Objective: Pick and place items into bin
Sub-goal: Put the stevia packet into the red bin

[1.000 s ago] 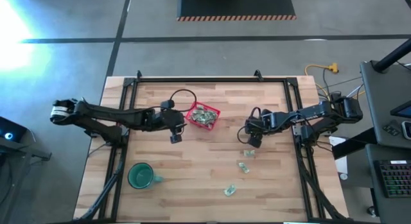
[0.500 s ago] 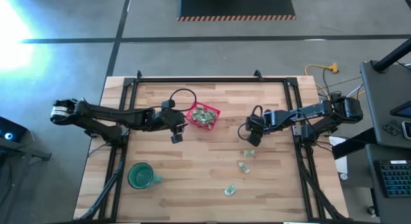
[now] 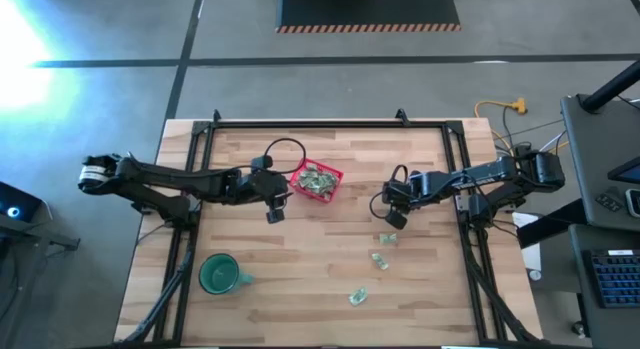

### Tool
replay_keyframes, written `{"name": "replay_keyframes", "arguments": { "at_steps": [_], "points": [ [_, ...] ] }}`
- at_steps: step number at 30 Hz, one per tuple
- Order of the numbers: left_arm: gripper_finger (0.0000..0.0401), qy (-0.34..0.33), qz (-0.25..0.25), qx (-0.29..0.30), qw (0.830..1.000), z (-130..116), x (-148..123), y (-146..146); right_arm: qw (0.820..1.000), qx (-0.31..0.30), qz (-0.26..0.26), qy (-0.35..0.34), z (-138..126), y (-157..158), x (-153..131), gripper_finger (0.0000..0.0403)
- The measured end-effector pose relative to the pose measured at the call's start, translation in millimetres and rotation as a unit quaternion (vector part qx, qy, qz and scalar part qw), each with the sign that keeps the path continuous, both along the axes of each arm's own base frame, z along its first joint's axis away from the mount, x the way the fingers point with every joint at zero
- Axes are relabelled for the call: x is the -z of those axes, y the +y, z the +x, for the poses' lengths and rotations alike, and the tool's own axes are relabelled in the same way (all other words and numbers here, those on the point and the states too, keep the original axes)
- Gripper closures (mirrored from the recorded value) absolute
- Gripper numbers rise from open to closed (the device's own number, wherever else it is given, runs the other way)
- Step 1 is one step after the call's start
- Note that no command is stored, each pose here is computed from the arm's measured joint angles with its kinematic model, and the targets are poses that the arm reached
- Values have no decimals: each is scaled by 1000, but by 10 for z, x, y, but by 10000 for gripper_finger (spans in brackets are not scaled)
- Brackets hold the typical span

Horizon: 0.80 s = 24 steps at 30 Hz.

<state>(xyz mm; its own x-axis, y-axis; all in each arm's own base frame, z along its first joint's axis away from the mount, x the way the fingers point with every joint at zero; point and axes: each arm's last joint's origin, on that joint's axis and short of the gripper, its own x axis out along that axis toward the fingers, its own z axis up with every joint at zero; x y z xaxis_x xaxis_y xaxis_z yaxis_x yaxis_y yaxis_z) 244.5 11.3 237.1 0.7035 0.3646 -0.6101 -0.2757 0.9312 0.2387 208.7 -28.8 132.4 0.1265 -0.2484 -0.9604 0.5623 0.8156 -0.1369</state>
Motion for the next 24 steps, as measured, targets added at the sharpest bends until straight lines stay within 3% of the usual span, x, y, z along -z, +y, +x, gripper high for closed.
{"name": "replay_keyframes", "arguments": {
  "at_steps": [6,13,16,24],
  "points": [
    [260,1,0,0,1000,2,3,1,999,-38,-11,-30,106,-14,-51,391],
    [260,1,0,0,1000,2,3,1,981,-105,-54,-153,395,-45,-210,392],
    [260,2,1,1,1000,2,4,1,960,-129,-85,-231,538,-59,-314,392],
    [260,2,1,1,1000,1,5,2,878,-169,-177,-411,793,-86,-652,392]
  ]
}}
